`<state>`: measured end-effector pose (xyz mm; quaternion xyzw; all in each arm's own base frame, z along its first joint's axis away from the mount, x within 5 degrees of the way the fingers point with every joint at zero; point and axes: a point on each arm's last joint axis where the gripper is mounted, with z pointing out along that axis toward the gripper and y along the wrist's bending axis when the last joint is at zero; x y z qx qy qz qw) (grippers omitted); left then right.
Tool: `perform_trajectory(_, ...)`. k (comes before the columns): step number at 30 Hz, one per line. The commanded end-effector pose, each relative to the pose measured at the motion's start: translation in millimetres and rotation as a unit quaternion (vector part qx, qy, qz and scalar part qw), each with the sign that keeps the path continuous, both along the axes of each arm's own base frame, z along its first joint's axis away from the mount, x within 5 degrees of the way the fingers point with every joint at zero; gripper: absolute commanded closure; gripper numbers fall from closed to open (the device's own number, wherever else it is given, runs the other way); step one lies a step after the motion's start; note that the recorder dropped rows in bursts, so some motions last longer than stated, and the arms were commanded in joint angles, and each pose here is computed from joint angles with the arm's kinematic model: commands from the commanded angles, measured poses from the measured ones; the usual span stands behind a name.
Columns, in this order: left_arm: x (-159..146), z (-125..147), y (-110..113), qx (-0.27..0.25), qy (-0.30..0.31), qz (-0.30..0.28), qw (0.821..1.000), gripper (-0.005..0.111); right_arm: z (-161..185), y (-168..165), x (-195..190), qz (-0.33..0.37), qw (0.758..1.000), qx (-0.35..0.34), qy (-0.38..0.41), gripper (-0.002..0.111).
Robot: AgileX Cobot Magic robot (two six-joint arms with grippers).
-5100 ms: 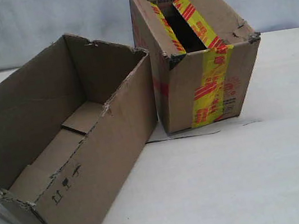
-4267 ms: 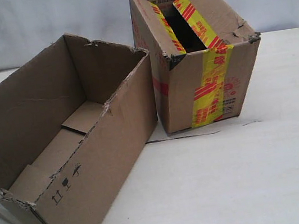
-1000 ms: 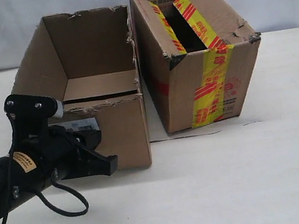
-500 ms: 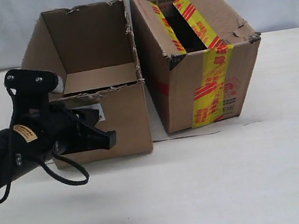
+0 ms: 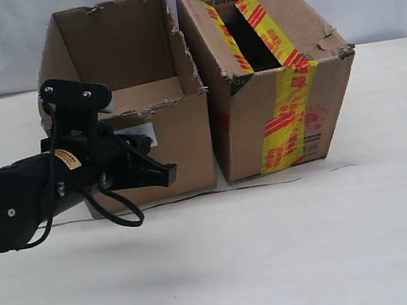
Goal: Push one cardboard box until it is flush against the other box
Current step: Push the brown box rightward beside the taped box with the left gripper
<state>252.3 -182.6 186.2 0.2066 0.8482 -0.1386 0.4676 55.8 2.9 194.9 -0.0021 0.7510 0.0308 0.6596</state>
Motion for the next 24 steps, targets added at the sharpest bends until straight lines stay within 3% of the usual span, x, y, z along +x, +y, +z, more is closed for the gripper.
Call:
perform_trajectory(1,9,-2,13,0.007,0.017,0.021,1.0,0.107,-1,0,0,0.002,1.0,-0.006,-0.001,0.109)
perform_trajectory(11,3,0,13,0.017,0.038,0.007,0.999,0.107,-1,0,0,0.002,1.0,-0.006,-0.001,0.109)
perform_trajectory(15,-15,17,-2,0.022,0.017,-0.053,0.998,0.107,-1,0,0,0.002,1.0,-0.006,-0.001,0.109)
perform_trajectory(17,-35,43,-12,0.018,-0.03,-0.106,0.994,0.107,-1,0,0,0.002,1.0,-0.006,-0.001,0.109)
perform_trajectory(20,-53,81,3,0.007,-0.099,-0.124,0.987,0.107,-1,0,0,0.002,1.0,-0.006,-0.001,0.109)
perform_trajectory(24,-80,82,47,0.003,-0.13,-0.093,0.987,0.107,-1,0,0,0.002,1.0,-0.006,-0.001,0.109)
